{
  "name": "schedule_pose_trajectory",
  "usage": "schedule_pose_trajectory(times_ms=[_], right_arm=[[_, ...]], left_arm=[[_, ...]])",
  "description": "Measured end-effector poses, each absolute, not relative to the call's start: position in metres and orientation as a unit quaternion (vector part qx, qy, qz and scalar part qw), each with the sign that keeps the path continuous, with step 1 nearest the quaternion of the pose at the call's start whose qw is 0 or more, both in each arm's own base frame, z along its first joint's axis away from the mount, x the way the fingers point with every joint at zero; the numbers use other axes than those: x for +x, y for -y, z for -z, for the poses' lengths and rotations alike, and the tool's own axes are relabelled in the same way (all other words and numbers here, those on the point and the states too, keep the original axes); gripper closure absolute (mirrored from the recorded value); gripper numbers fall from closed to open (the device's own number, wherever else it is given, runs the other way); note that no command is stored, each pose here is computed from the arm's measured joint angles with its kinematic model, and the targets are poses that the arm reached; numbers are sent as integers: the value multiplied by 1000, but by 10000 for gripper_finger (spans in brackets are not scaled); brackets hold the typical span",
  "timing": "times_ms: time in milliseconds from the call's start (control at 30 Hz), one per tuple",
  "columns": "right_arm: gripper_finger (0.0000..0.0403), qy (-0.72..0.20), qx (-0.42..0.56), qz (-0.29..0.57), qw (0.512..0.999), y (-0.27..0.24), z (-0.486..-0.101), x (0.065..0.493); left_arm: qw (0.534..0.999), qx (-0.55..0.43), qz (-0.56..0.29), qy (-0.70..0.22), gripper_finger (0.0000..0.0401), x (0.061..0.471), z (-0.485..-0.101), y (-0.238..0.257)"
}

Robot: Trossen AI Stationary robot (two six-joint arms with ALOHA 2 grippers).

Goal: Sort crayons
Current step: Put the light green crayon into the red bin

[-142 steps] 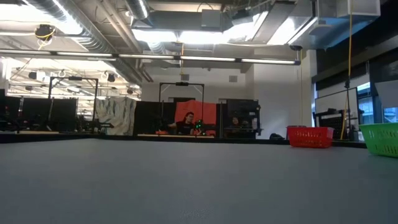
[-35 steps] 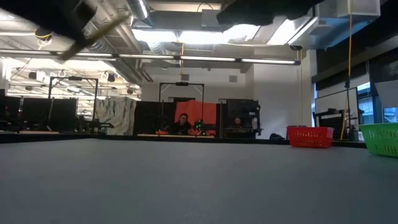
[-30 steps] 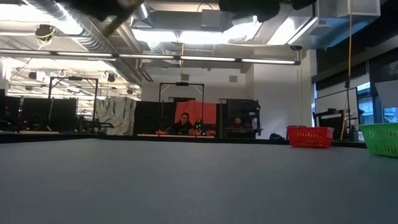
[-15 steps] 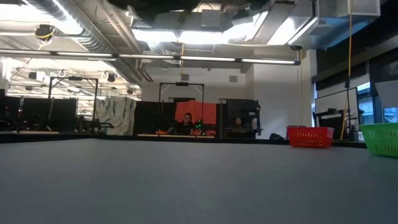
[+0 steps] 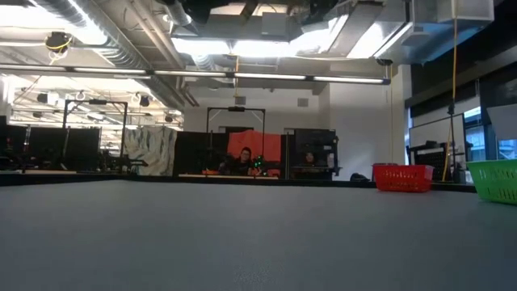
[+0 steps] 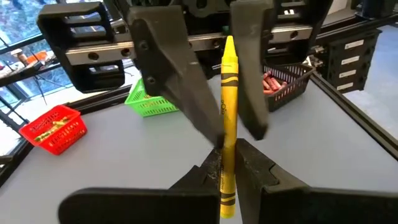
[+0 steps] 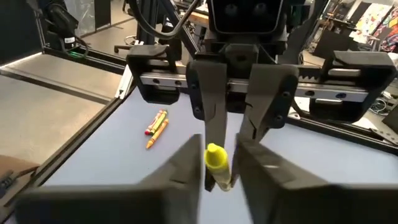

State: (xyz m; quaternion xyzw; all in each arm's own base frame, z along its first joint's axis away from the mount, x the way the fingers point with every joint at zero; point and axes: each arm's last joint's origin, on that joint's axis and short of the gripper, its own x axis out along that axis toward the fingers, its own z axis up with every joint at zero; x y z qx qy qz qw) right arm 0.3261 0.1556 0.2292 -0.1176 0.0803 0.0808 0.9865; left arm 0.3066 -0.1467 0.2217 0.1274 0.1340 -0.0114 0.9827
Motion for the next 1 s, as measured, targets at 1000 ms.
schedule_pose_trajectory(times_ms=[1000], right_arm=[[390,-329,-39,109,937,-116,-273,204]], left_arm=[[973,167,30,-156,266,287,-222,168]])
